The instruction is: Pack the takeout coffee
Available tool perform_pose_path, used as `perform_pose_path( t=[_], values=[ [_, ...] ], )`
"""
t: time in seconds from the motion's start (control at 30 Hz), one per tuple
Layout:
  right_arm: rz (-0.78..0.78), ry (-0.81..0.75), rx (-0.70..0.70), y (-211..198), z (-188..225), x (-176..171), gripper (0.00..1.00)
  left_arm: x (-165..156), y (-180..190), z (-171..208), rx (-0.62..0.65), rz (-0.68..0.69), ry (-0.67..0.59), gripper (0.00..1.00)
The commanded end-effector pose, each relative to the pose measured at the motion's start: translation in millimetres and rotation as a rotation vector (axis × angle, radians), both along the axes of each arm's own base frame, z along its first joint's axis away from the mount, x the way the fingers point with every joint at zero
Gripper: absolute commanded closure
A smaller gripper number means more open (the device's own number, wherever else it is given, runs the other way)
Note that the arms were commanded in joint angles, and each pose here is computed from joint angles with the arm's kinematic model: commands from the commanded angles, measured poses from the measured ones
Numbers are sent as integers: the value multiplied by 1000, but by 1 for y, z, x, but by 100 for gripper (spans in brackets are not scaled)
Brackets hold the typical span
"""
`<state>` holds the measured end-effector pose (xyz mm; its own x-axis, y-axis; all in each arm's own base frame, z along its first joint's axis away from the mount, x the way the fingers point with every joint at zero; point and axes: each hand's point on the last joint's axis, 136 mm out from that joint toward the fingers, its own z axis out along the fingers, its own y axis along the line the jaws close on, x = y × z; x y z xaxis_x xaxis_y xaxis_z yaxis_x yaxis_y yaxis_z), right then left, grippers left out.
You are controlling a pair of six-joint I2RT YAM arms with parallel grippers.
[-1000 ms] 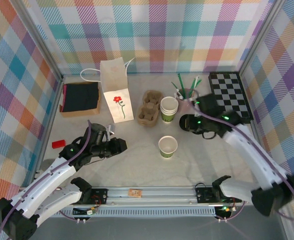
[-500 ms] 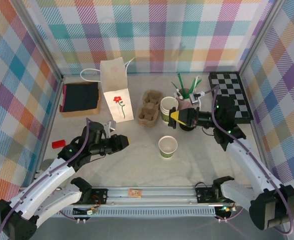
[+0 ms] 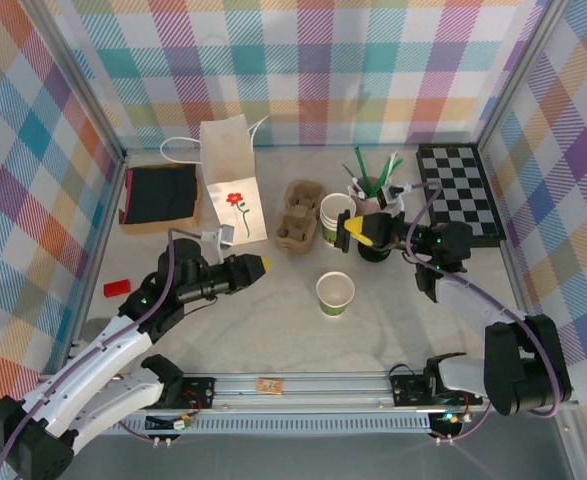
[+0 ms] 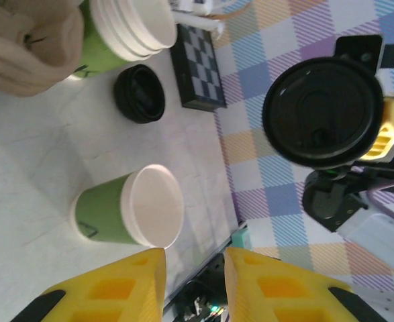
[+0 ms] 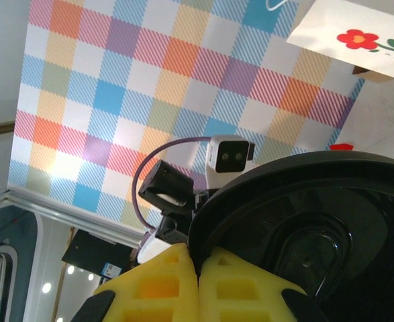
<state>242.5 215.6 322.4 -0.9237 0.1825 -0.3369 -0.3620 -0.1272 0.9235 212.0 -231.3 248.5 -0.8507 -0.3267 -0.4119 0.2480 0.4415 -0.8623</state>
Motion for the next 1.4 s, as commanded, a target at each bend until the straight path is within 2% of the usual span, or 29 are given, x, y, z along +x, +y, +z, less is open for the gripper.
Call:
perform_pose_path(
  t=[0.0,0.1,0.27,0.47,0.67,0.77,0.97,1.37],
  values=[
    [1,-77,13,-5,-3,-14,94,1,-13,24,-76,-44,-65,70],
    [-5,-47,4,-4,-19,-16,94,6,-20,20,-83,-55,-59,69],
    [-8,-99,39,-6,6,-29,94,17,-40,43,-236,-85,-108,59],
    [-1,-212,125,-4,71,-39,94,14,-67,117,-481,-199,-267,42],
    [51,-403,237,-1,166,-67,93,18,-77,177,-695,-277,-356,38],
    [67,-442,259,-1,185,-74,93,15,-76,200,-791,-308,-382,37],
    [102,-469,291,10,189,-83,93,4,-81,220,-844,-344,-411,36],
    [148,-515,317,22,202,-91,93,-8,-87,232,-870,-395,-413,37]
  ],
)
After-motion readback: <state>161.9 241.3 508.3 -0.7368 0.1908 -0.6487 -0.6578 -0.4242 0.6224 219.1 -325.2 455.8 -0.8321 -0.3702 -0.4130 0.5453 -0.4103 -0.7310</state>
